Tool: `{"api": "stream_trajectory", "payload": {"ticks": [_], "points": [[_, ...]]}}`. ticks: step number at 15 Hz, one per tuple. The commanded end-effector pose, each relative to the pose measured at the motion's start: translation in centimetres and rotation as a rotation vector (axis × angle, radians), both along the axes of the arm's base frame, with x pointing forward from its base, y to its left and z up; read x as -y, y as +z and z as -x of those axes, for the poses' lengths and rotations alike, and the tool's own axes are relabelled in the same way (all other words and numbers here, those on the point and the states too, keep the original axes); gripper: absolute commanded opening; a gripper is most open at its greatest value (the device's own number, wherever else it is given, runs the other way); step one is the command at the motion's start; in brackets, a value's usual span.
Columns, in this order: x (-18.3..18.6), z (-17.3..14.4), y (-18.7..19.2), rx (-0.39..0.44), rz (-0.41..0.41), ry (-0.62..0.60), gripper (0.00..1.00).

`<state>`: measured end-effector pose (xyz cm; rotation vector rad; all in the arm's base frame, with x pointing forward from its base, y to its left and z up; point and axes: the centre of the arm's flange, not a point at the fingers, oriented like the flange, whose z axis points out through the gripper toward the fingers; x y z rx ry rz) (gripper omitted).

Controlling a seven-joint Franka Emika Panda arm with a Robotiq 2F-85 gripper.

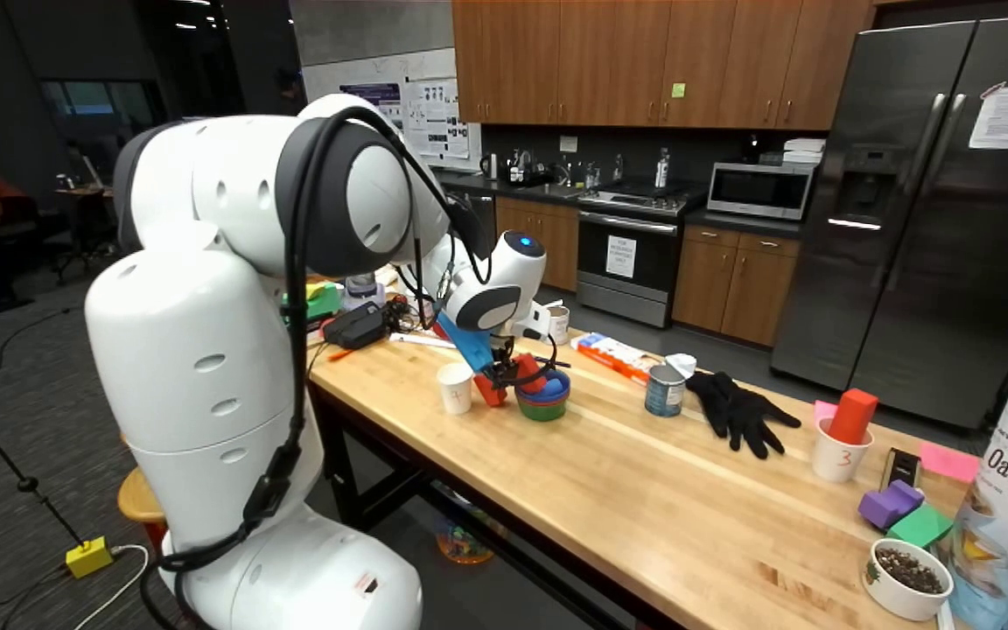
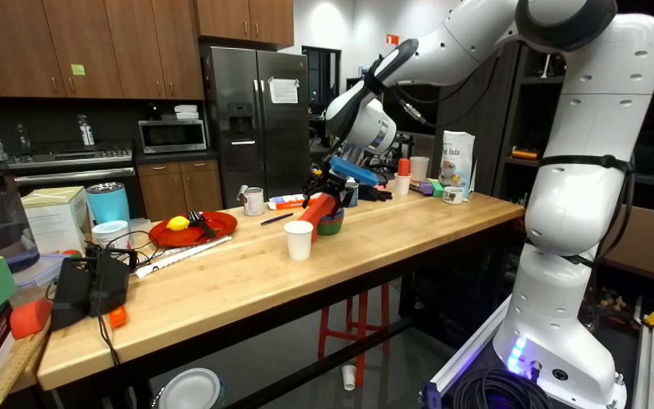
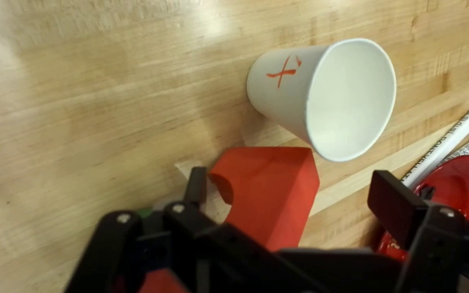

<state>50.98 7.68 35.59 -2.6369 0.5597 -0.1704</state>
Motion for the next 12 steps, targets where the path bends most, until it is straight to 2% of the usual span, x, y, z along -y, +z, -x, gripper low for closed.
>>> {"api": "stream_trajectory", "payload": {"ticks": [1,12], "points": [[0.2,0.7,1.1,-0.035,0.021,-0.037,1.00],[-1.2,2.6,4.1,-0.093,0.170,-0.122,1.00]]}}
